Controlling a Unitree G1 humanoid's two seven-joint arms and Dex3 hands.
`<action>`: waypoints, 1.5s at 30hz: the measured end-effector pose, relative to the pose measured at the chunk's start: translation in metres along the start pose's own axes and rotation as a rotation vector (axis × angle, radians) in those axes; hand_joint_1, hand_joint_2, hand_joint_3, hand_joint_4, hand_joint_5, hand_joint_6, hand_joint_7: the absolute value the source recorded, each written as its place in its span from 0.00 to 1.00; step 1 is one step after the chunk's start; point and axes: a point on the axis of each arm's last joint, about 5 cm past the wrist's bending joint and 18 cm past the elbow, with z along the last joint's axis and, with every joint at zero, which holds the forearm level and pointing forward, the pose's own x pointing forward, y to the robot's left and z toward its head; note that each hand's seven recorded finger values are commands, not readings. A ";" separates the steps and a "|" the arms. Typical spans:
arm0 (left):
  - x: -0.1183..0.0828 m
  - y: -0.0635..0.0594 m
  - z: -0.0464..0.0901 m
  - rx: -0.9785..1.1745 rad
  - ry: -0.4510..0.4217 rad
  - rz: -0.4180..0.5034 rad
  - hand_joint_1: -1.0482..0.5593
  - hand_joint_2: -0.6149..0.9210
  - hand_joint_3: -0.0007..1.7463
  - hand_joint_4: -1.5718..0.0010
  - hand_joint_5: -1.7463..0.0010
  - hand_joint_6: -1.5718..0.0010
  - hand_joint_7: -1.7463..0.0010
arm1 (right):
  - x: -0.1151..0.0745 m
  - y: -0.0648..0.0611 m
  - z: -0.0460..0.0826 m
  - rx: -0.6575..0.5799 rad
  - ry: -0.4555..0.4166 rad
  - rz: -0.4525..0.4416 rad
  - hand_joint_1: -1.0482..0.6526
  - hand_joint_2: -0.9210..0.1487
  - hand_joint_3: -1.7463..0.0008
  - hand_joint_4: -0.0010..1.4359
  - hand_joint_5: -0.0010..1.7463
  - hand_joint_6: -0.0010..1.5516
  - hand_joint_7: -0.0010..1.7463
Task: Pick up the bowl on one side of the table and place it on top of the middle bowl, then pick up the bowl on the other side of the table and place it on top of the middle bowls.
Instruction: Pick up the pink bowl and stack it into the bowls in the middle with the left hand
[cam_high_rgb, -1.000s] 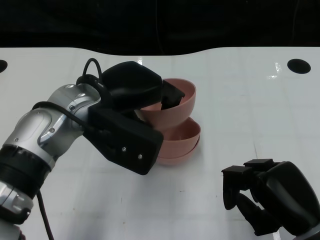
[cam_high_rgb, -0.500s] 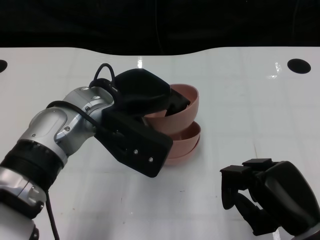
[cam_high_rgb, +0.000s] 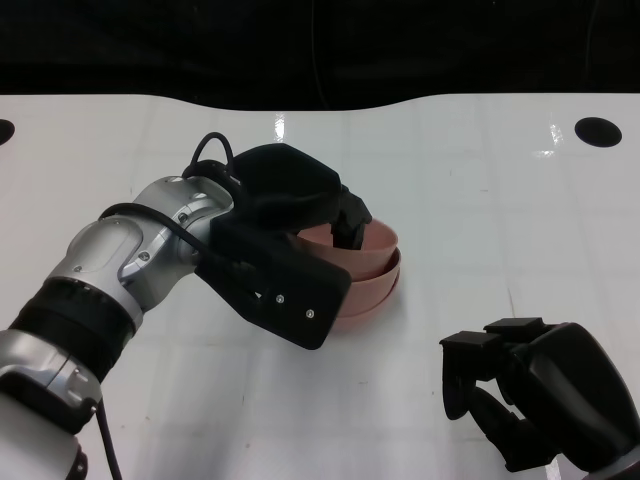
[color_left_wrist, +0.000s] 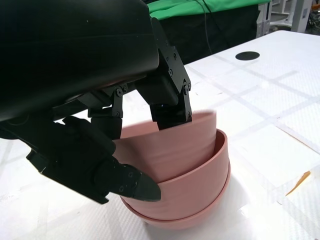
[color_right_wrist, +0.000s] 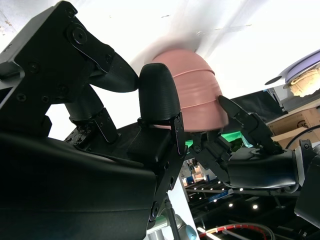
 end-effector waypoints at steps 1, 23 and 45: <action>0.000 0.000 0.000 0.005 0.001 -0.002 0.40 1.00 0.05 0.61 0.32 0.52 0.74 | 0.000 0.000 0.000 0.000 0.000 0.000 0.55 0.69 0.14 0.67 1.00 0.55 0.88; -0.014 -0.014 0.000 -0.019 0.021 -0.031 0.26 1.00 0.11 0.75 0.66 0.64 0.98 | 0.000 0.000 0.000 0.001 0.002 0.008 0.55 0.69 0.13 0.67 1.00 0.56 0.86; -0.058 -0.022 -0.016 -0.130 0.000 0.320 0.30 1.00 0.14 0.91 0.55 0.74 0.98 | -0.002 0.000 -0.002 0.008 0.001 0.016 0.56 0.72 0.12 0.67 1.00 0.55 0.88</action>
